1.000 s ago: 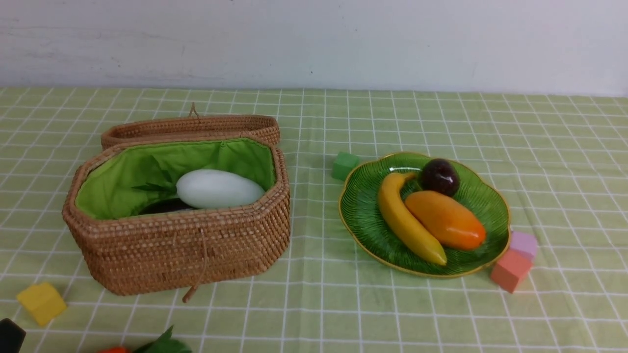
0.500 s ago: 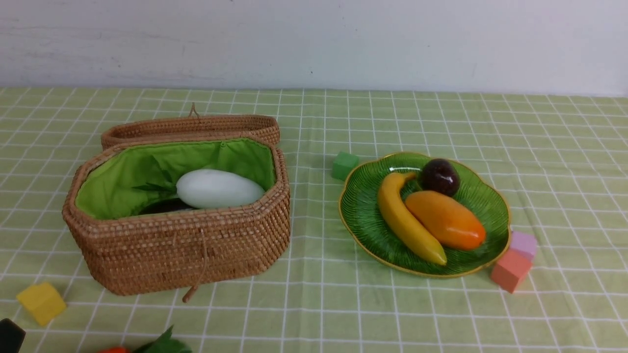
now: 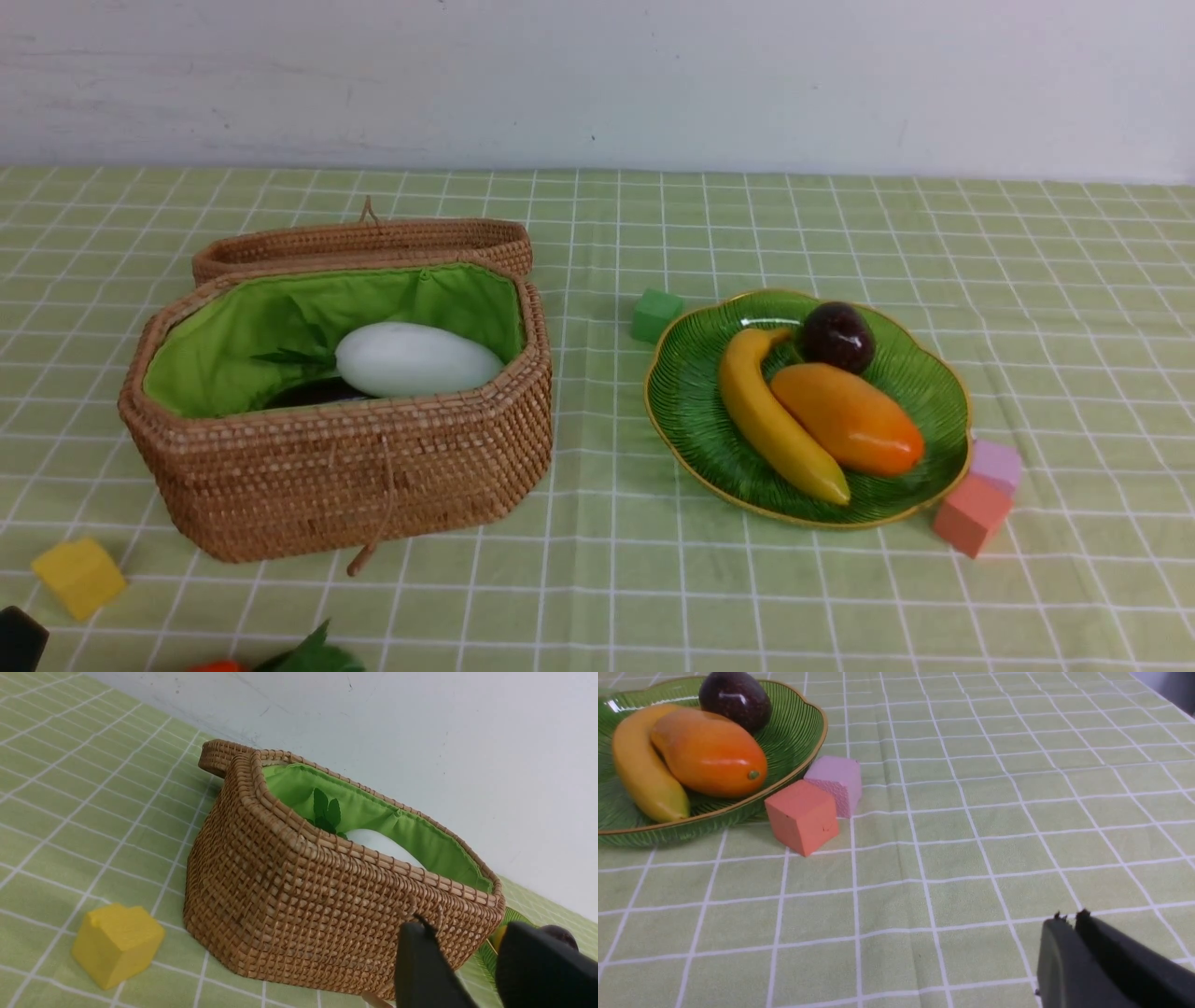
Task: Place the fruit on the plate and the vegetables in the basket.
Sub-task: Use the left arm to grab a carrot and put it into the left basket
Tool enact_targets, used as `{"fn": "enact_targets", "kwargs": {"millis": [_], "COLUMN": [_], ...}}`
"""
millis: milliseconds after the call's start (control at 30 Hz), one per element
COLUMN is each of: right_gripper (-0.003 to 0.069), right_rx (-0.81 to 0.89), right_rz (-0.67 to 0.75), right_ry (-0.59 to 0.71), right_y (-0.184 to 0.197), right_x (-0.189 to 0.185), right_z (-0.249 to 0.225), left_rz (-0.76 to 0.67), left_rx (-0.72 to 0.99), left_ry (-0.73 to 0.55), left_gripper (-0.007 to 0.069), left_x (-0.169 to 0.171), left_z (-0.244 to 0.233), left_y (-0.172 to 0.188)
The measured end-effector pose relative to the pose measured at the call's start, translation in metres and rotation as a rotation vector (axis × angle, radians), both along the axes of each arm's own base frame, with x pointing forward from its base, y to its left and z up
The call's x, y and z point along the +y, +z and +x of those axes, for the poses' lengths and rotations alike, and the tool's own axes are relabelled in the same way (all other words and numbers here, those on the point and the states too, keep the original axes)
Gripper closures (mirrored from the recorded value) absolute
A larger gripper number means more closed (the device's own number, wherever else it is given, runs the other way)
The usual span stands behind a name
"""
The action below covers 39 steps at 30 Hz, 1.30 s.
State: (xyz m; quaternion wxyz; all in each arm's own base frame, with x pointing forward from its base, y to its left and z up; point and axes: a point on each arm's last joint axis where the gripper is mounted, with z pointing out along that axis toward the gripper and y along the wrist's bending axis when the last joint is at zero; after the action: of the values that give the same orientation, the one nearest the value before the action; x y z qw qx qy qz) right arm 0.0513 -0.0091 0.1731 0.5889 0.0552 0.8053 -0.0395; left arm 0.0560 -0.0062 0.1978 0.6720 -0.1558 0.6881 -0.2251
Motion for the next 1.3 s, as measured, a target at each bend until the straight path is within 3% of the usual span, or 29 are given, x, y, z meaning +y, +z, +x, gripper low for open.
{"fn": "enact_targets", "kwargs": {"millis": [133, 267, 467, 600, 700, 733, 867, 967, 1167, 1300], "right_gripper": [0.0608, 0.0604, 0.0597, 0.059, 0.0587, 0.0586, 0.0578, 0.0574, 0.0566, 0.0563], "right_rx": [0.0, 0.0, 0.0, 0.0, 0.0, 0.0, -0.001, -0.001, -0.001, -0.001], "right_rz": [0.0, 0.0, 0.0, 0.0, 0.0, 0.0, 0.0, 0.0, 0.0, 0.0], "right_ry": [0.0, 0.0, 0.0, -0.001, -0.001, -0.001, -0.001, -0.001, -0.001, -0.001], "right_y": [0.0, 0.0, 0.0, 0.0, 0.0, 0.0, 0.0, 0.0, 0.0, 0.0], "right_x": [0.0, 0.0, 0.0, 0.0, 0.0, 0.0, 0.0, 0.0, 0.0, 0.0], "right_z": [0.0, 0.0, 0.0, 0.0, 0.0, 0.0, 0.0, 0.0, 0.0, 0.0], "left_rz": [-0.042, -0.248, -0.331, -0.324, -0.218, -0.214, 0.03, 0.14, 0.253, 0.184], "left_rx": [-0.04, -0.122, -0.446, -0.588, -0.667, -0.667, -0.506, -0.242, 0.254, 0.458], "left_ry": [0.008, 0.02, 0.084, 0.073, 0.061, 0.058, 0.014, -0.055, -0.185, -0.252], "left_gripper": [0.0386, 0.0386, 0.0386, 0.0386, 0.0386, 0.0386, 0.0386, 0.0386, 0.0386, 0.0386], "left_x": [0.001, 0.004, 0.014, 0.016, 0.013, 0.013, 0.003, -0.005, -0.017, -0.024], "left_z": [0.0, -0.001, -0.01, -0.025, -0.041, -0.041, -0.043, -0.018, 0.038, 0.064], "left_y": [0.004, 0.013, 0.044, 0.089, 0.15, 0.154, 0.234, 0.258, 0.252, 0.234]}}
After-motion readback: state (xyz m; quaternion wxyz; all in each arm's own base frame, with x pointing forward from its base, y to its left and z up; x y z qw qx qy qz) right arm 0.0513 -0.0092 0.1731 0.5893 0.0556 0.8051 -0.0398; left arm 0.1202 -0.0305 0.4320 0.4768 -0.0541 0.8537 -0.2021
